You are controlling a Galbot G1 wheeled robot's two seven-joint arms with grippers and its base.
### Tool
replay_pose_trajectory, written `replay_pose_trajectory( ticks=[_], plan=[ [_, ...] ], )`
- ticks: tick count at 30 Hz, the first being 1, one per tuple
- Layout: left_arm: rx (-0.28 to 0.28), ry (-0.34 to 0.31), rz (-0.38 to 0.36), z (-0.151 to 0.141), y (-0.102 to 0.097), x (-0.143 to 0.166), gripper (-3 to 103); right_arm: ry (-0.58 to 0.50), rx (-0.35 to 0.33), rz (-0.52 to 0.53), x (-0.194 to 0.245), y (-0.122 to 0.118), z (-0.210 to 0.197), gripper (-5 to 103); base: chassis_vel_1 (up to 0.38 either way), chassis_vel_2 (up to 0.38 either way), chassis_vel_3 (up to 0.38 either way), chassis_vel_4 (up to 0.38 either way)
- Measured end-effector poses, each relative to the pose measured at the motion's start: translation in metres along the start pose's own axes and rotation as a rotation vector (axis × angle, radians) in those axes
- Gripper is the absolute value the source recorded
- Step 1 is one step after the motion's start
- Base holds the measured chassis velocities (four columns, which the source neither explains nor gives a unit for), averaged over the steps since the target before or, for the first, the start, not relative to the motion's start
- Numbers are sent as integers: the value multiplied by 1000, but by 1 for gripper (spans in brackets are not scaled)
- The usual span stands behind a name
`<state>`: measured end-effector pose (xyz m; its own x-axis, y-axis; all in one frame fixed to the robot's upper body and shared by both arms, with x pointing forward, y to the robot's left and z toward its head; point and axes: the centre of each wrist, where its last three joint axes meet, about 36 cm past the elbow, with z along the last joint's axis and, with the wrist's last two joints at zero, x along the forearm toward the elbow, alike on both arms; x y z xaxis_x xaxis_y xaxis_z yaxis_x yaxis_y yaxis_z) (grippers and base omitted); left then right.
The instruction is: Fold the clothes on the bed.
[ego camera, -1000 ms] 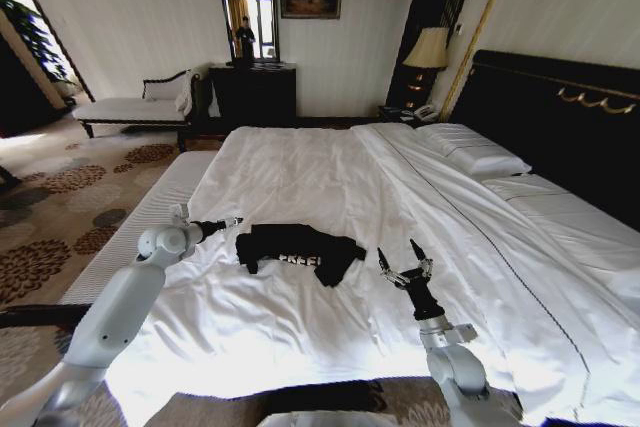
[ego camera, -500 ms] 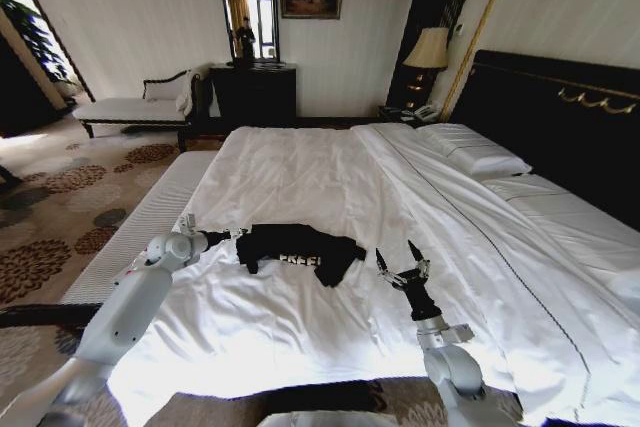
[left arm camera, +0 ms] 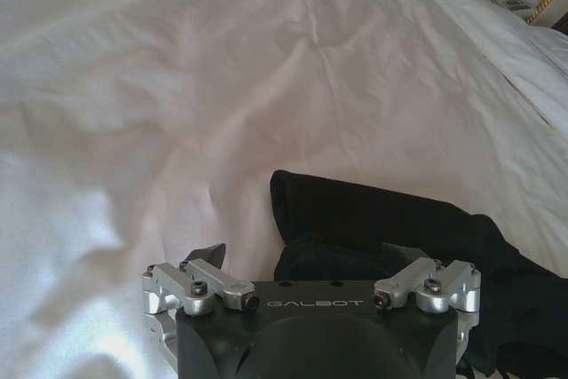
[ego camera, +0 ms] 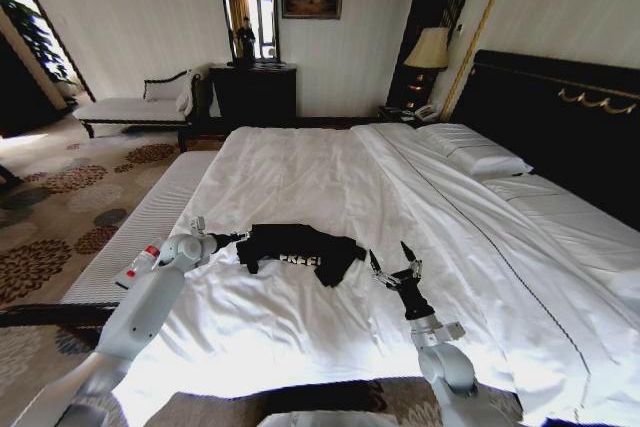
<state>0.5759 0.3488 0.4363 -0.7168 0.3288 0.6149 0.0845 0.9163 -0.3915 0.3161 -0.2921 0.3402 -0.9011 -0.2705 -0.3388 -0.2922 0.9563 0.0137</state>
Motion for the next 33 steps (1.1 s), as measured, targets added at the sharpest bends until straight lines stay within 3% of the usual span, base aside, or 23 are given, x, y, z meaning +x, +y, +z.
replay_pose_trajectory(
  ticks=[4, 5, 7, 9, 10, 11, 13, 17, 20, 26, 33],
  plan=[
    [3, 10, -7, 2, -1, -7, 94, 1, 2, 3, 0, -1, 1, 100, 0, 0, 0, 0],
    [3, 14, -8, 4, -2, -10, 84, 1, 3, 4, 0, -2, 1, 100, 0, 0, 0, 0],
    [1, 16, -9, 5, -3, -11, 84, 1, 3, 4, 0, -2, 2, 100, 0, 0, 0, 0],
    [-2, 18, -10, 6, -5, -13, 74, 1, 3, 5, 0, -2, 2, 100, 0, 0, 0, 0],
    [-4, 19, -10, 7, -6, -14, 74, 0, 4, 6, 0, -2, 2, 100, 0, 0, 0, 0],
    [-5, 19, -9, 7, -6, -15, 62, -1, 5, 8, 1, -3, 2, 100, 0, 0, 0, 0],
    [-8, 19, -9, 8, -6, -15, 62, -1, 6, 8, 1, -3, 2, 100, 0, 0, 0, 0],
    [-25, 26, -12, 12, -6, -16, 41, 0, 7, 10, 2, -4, 3, 100, 0, 0, 0, 0],
    [-30, 21, -8, 13, -7, -15, 36, 0, 8, 10, 2, -4, 3, 100, 0, 0, 0, 0],
    [-43, -16, 12, 13, -12, -6, 8, -1, 9, 14, 3, -4, 5, 100, 0, 0, 0, 0],
    [-72, -46, 30, 10, -19, 10, 3, 0, 9, 22, 2, -5, 6, 100, 0, 0, 0, 0]
  ],
)
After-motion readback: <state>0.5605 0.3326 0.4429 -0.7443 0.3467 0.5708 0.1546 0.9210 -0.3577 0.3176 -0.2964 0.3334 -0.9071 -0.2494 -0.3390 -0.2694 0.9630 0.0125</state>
